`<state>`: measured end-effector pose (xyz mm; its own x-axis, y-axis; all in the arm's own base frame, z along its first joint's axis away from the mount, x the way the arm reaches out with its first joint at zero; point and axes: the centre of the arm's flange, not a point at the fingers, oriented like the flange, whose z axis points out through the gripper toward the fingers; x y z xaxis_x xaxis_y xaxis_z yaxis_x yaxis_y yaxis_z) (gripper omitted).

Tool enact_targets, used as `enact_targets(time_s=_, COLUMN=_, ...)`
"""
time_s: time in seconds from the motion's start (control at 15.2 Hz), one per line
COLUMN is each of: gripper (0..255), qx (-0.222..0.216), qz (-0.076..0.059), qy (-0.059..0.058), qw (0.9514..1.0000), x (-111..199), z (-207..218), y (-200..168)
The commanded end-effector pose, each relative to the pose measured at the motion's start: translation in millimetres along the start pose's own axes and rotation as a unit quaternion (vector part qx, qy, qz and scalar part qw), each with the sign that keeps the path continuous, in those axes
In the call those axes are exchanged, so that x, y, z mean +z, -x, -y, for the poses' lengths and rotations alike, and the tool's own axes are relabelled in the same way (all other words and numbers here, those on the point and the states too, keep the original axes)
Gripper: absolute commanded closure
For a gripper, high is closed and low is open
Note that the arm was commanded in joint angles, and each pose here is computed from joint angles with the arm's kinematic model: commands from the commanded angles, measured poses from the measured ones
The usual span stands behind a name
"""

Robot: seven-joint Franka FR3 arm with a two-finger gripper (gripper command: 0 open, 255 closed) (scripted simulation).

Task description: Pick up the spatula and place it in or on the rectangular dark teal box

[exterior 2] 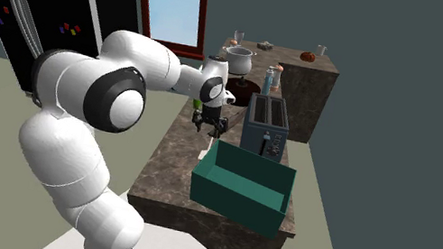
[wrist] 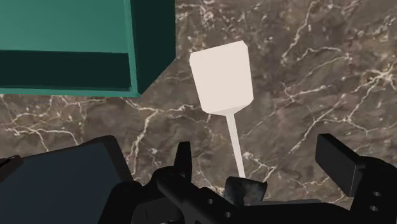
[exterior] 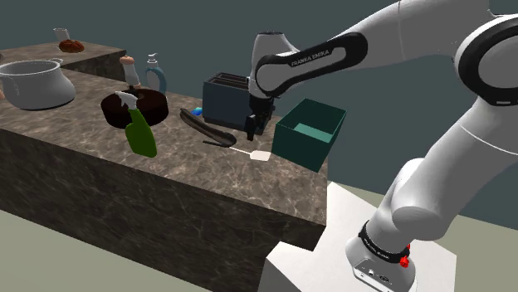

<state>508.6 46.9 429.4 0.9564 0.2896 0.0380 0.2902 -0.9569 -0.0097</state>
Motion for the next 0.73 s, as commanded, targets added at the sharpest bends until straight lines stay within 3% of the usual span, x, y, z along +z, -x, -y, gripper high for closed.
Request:
enact_targets(time_s=0.0, gripper=0, qx=-0.021, qz=-0.004, qy=0.000, qw=0.9998, x=14.0, z=0.4, y=-20.4)
enact_targets(time_s=0.33, gripper=0, qx=-0.071, qz=-0.013, qy=0.001, qw=0.9974, x=52.2, z=5.9, y=-71.1)
enact_targets(time_s=0.66, gripper=0, qx=-0.074, qz=-0.014, qy=0.001, qw=0.9972, x=75.1, z=6.3, y=-74.1)
